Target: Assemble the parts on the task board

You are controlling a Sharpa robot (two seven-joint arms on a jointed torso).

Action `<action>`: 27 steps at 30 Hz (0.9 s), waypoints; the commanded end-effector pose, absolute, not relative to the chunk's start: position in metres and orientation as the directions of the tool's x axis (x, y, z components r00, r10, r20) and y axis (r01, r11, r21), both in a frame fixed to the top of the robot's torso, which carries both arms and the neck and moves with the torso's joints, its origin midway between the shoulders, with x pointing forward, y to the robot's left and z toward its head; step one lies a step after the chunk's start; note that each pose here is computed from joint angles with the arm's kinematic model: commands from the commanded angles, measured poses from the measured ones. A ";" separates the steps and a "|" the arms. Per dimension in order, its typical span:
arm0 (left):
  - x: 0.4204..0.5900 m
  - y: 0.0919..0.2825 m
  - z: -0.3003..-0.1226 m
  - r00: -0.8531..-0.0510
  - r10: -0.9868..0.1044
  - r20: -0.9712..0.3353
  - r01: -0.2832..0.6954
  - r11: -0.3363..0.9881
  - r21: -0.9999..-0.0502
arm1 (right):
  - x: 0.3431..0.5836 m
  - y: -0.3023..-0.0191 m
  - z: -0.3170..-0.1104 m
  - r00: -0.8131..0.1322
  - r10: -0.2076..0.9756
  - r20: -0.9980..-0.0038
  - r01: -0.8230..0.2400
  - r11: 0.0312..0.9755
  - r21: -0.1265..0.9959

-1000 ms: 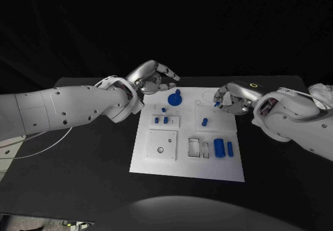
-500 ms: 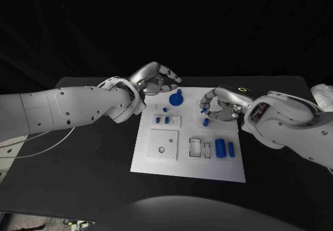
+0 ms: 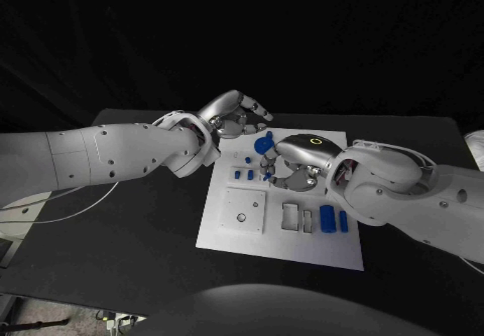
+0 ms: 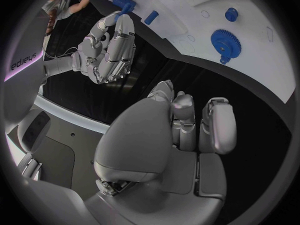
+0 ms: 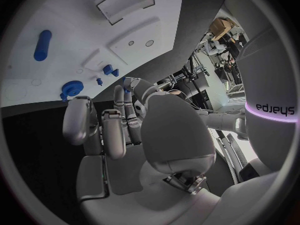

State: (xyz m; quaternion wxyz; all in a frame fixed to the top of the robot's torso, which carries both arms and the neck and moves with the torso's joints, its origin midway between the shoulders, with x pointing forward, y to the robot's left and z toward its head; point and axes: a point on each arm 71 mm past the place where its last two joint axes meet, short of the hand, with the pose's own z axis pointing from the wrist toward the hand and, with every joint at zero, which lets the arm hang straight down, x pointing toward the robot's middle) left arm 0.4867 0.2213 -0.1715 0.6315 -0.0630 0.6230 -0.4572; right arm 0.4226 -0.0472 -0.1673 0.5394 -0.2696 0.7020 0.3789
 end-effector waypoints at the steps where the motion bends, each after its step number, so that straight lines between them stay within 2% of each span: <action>1: 0.486 0.219 -0.171 -0.194 -0.656 -0.730 0.507 0.570 -0.647 | 0.421 -0.042 -0.174 -0.252 -0.064 -0.966 -0.805 0.567 0.173; 12: 0.487 0.216 -0.171 -0.195 -0.656 -0.729 0.508 0.569 -0.647 | 0.412 -0.014 -0.190 -0.196 -0.188 -0.962 -0.846 0.529 0.069; 27: 0.489 0.213 -0.172 -0.201 -0.653 -0.730 0.506 0.569 -0.648 | 0.406 -0.007 -0.204 -0.199 -0.237 -0.951 -0.853 0.520 0.049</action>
